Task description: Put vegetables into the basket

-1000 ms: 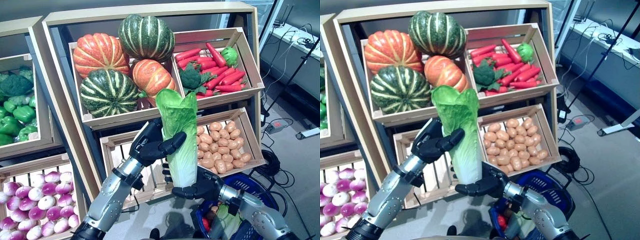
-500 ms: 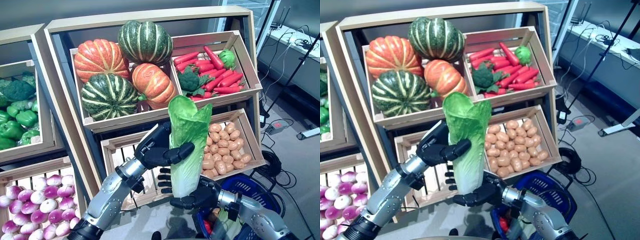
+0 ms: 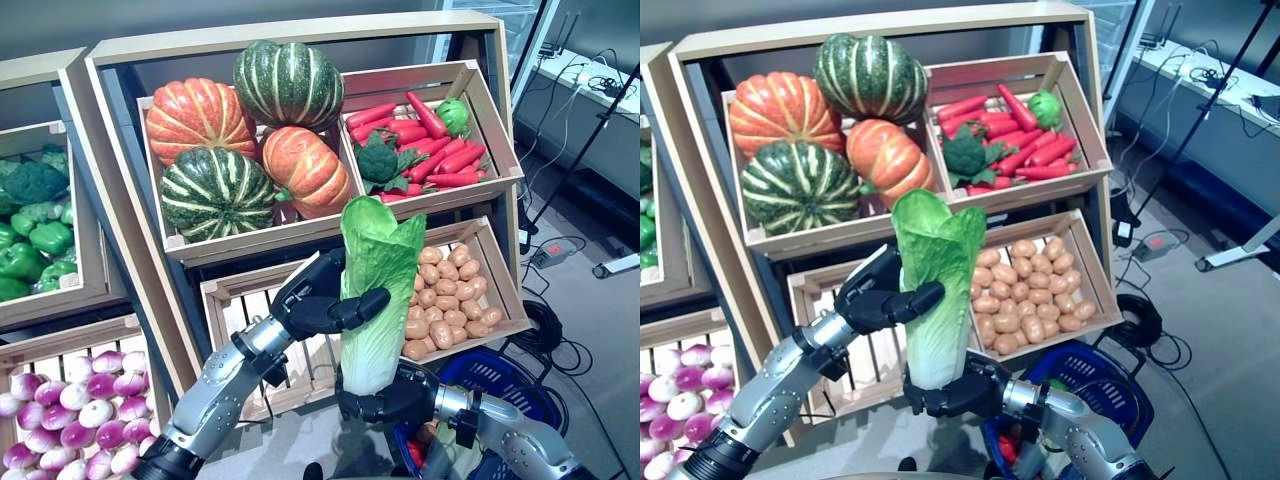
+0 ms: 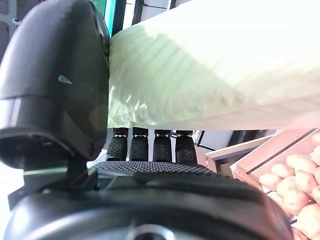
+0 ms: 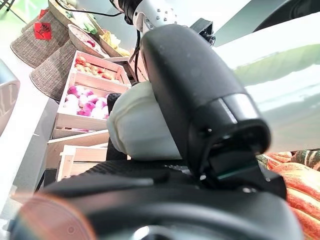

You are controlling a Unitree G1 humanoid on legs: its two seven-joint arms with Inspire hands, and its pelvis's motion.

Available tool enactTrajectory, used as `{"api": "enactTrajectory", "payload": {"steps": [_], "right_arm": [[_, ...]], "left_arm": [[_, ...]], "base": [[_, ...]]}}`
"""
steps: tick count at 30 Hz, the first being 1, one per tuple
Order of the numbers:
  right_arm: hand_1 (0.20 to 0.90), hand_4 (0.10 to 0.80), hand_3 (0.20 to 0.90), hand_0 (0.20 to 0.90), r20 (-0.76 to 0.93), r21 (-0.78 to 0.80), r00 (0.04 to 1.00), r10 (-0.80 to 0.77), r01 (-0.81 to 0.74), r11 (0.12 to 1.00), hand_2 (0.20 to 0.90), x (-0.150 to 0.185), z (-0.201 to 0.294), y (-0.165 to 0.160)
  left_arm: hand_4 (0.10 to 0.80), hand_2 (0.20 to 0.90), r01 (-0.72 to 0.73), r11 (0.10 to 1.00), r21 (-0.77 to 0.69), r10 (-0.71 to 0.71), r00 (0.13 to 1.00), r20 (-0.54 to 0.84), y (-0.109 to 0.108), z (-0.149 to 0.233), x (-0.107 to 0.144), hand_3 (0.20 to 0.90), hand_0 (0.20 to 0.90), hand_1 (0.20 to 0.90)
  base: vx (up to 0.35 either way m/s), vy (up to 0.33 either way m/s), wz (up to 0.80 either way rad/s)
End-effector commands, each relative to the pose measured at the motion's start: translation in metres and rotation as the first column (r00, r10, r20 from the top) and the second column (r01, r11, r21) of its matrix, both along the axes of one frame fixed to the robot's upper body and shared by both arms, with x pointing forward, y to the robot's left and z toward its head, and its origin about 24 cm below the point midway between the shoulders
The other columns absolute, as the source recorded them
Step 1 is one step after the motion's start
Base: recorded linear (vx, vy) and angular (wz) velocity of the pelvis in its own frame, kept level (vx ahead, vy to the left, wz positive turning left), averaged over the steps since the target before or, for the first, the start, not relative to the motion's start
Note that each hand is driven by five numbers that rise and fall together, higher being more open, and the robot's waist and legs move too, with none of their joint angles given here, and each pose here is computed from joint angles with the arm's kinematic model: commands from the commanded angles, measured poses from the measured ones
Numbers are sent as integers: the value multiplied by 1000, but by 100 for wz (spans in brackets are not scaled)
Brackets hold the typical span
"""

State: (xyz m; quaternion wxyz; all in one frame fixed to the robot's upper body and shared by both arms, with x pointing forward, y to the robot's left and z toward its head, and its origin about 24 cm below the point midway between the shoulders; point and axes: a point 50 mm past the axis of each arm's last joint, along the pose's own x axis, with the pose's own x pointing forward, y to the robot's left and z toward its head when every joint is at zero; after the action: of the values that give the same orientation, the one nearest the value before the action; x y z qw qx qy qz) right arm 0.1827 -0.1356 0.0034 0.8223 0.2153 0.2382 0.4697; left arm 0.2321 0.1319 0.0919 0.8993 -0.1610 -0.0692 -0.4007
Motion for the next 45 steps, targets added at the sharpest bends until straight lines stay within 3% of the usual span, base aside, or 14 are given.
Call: {"api": "enactTrajectory", "payload": {"steps": [1, 2, 4, 10, 15, 19, 25, 27, 34, 40, 45], "right_arm": [[300, 400, 300, 300, 192, 175, 964, -186, 153, 973, 300, 35, 44, -1], [300, 400, 300, 300, 192, 171, 960, -202, 170, 970, 300, 36, 44, -2], [300, 400, 300, 300, 197, 170, 937, -288, 257, 951, 300, 39, 46, -14], [300, 400, 300, 300, 171, 201, 825, -538, 505, 839, 300, 36, 47, -45], [300, 400, 300, 300, 129, 283, 618, -775, 726, 626, 300, 27, 48, -78], [300, 400, 300, 300, 158, 327, 368, -916, 856, 400, 300, 31, 57, -107], [300, 400, 300, 300, 34, 417, 113, -993, 902, 117, 300, 40, 59, -129], [300, 400, 300, 300, -72, 437, -68, -995, 895, -93, 300, 42, 56, -141], [300, 400, 300, 300, -262, 385, -351, -899, 816, -431, 300, 52, 54, -160], [300, 400, 300, 300, -391, 305, -348, -852, 825, -476, 300, 68, 37, -151], [300, 400, 300, 300, -445, 276, -264, -856, 869, -411, 300, 88, 29, -141]], "left_arm": [[400, 300, 213, 975, 58, -220, 953, 210, -19, 31, -6, 300, 300, 300], [400, 300, 205, 977, 63, -214, 954, 210, -18, 31, -6, 300, 300, 300], [800, 900, 178, 982, 64, -188, 962, 199, -11, 31, -6, 900, 900, 900], [800, 900, 20, 1000, 18, -22, 993, 120, 13, 24, -7, 900, 900, 900], [800, 900, -184, 983, 18, 182, 980, 77, 38, 14, -10, 900, 900, 900], [800, 900, -271, 962, 28, 266, 958, 109, 48, 15, -5, 900, 900, 900], [800, 900, -339, 941, -26, 337, 919, 205, 47, 32, 9, 900, 900, 900], [800, 900, -364, 928, -72, 371, 899, 233, 44, 39, 15, 900, 900, 900], [800, 900, -374, 914, -158, 405, 862, 306, 27, 61, 29, 900, 900, 900], [800, 900, -335, 906, -258, 414, 828, 379, 18, 75, 29, 900, 900, 900], [800, 900, -264, 922, -284, 372, 812, 450, 4, 87, 28, 900, 900, 900]], "base": [[0, 0, 0], [21, -32, -1], [21, -36, -2], [21, -40, -7], [-24, -55, -5], [-203, -37, -13], [-224, -10, -5], [-220, -17, -8], [-174, -42, -3], [-153, -76, 5], [-93, -37, 5]]}}
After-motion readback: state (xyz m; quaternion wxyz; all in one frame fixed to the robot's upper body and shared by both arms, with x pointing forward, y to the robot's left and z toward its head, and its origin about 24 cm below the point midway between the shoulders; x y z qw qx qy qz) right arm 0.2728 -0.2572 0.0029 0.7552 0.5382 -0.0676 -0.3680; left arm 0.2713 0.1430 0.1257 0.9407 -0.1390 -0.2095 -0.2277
